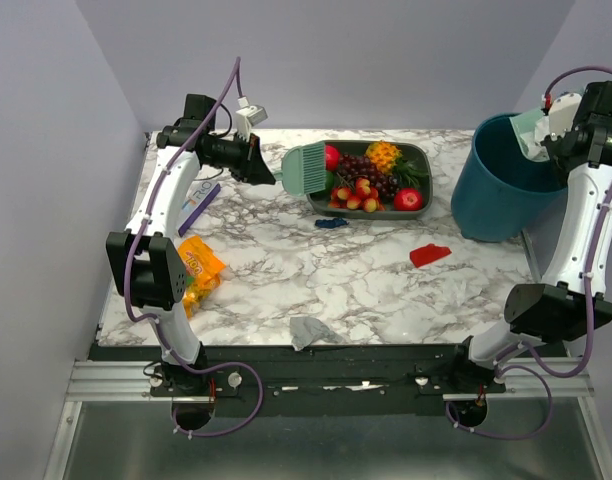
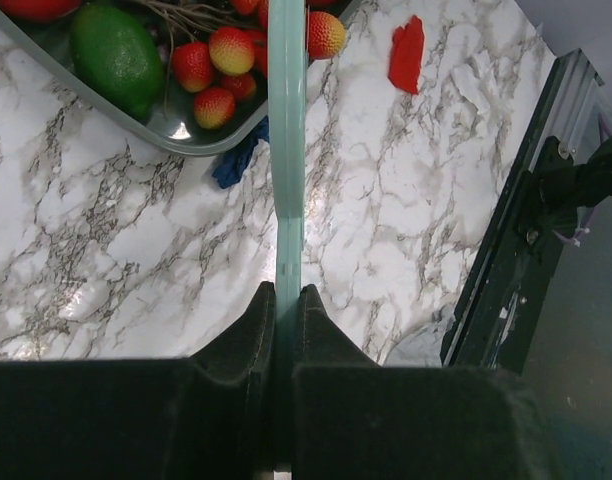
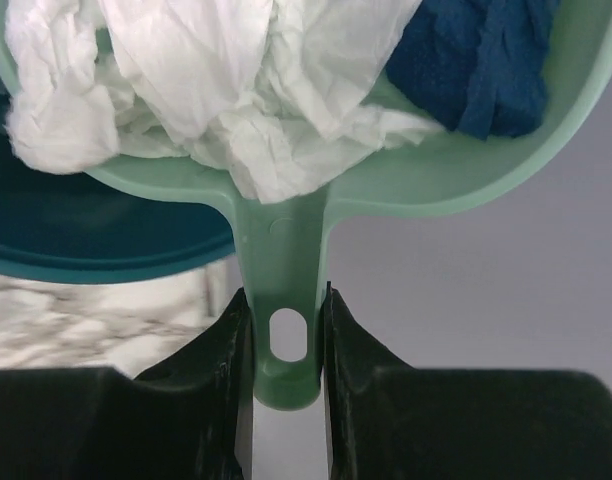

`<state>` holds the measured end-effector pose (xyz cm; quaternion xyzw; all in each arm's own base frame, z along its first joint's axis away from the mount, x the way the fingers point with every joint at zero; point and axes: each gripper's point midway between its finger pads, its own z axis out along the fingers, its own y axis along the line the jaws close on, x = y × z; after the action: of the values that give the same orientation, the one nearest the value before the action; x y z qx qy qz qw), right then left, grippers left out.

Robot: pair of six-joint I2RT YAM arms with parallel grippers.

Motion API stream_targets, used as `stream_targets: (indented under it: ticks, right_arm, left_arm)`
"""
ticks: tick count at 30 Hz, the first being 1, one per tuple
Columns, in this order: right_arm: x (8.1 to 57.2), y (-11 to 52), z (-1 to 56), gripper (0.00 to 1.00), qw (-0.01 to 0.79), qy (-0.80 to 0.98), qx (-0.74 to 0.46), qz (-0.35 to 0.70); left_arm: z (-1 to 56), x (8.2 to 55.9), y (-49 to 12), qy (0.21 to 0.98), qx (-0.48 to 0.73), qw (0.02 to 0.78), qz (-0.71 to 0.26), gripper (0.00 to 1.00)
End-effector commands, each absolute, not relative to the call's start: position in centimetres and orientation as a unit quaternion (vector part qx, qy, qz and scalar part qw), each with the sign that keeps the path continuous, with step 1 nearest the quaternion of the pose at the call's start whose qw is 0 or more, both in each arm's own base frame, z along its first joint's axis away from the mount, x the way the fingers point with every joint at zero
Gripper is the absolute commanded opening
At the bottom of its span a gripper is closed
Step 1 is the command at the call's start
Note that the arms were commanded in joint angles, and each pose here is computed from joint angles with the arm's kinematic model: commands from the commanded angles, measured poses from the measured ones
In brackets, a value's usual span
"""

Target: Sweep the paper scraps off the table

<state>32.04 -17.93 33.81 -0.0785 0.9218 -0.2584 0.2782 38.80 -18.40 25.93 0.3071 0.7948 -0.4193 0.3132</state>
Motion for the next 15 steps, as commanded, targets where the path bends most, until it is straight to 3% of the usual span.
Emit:
stream_targets:
  ticks: [1, 3, 8, 15]
  right_arm:
    - [29.8, -22.5, 36.9, 0.01, 0.21, 0.88, -0.113, -0.41]
    - [29.6, -23.1, 38.2, 0.01, 0.215, 0.86, -0.122, -0.447]
    - [29.1, -25.1, 37.6, 0.0, 0.12, 0.802, -0.222, -0.541]
    - [30.4, -25.6, 43.0, 0.01, 0.133, 0.682, -0.263, -0.67]
  left_arm:
    - [26.4, 38.4, -19.0, 0.778, 0.346, 0.318, -0.418, 0.0]
    - [26.2, 38.0, -19.5, 0.777, 0.35, 0.311, -0.421, 0.0]
    - [26.1, 37.3, -20.5, 0.773, 0.368, 0.305, -0.417, 0.0]
    - [26.5, 36.8, -21.5, 0.765, 0.401, 0.299, -0.407, 0.0]
